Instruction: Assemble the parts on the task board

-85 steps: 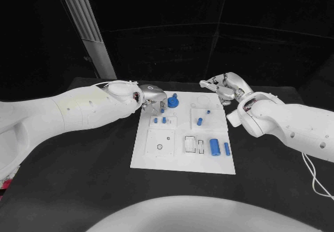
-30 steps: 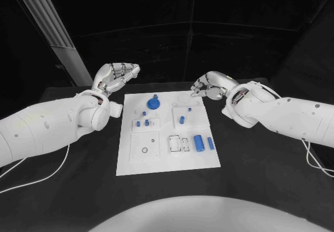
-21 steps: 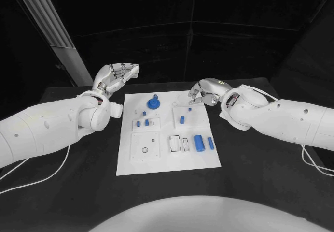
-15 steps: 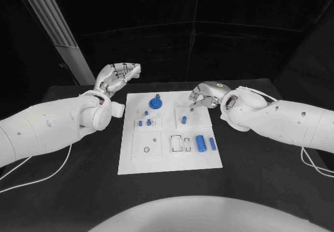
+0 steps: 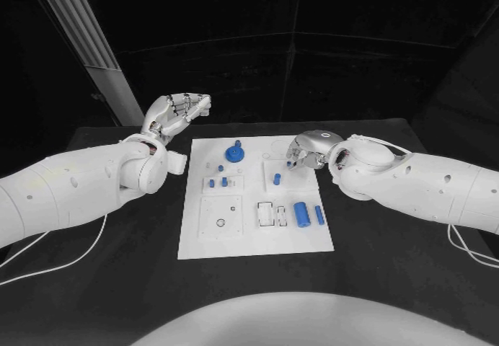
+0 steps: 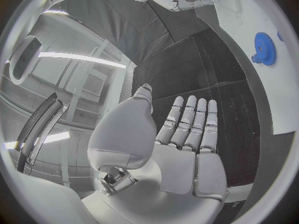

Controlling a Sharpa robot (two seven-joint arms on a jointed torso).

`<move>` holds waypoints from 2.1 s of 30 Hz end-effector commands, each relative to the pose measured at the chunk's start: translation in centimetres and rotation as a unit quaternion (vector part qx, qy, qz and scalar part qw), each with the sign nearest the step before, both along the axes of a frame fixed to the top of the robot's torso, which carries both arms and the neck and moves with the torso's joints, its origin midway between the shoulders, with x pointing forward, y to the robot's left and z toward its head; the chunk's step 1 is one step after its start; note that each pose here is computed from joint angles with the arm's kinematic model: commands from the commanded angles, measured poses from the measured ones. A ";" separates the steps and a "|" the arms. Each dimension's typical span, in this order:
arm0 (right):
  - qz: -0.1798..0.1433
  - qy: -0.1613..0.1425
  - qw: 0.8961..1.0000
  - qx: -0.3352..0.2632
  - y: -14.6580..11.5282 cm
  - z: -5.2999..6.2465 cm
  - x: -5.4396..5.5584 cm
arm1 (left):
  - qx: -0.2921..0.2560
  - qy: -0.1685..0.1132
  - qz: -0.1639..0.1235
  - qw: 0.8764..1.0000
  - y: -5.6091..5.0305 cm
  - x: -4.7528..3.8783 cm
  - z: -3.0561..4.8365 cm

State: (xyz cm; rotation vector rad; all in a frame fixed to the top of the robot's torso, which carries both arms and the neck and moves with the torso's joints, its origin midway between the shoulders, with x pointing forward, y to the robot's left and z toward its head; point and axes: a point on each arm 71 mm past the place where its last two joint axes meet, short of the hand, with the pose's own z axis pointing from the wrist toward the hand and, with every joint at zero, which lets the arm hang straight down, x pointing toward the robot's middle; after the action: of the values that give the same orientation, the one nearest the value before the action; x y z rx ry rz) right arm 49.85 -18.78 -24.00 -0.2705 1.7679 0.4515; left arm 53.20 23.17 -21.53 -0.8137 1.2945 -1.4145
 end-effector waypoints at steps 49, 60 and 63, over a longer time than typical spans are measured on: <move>-0.018 0.003 0.998 -0.062 1.1 -0.7 1.0 | -0.032 -0.118 -0.012 0.992 0.4 -0.43 1.70; -0.019 0.005 0.998 -0.064 1.3 -0.8 1.1 | -0.030 -0.116 -0.010 0.993 0.5 -0.40 1.68; -0.020 0.006 0.998 -0.066 1.2 -0.9 1.2 | -0.030 -0.116 -0.010 0.993 0.5 -0.39 1.68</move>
State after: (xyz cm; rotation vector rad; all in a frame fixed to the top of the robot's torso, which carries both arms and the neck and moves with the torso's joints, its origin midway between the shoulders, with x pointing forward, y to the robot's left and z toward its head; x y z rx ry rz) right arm 50.99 -17.54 -24.88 -0.3124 1.8090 0.3163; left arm 53.36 23.75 -21.54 -0.8182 1.2874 -1.3995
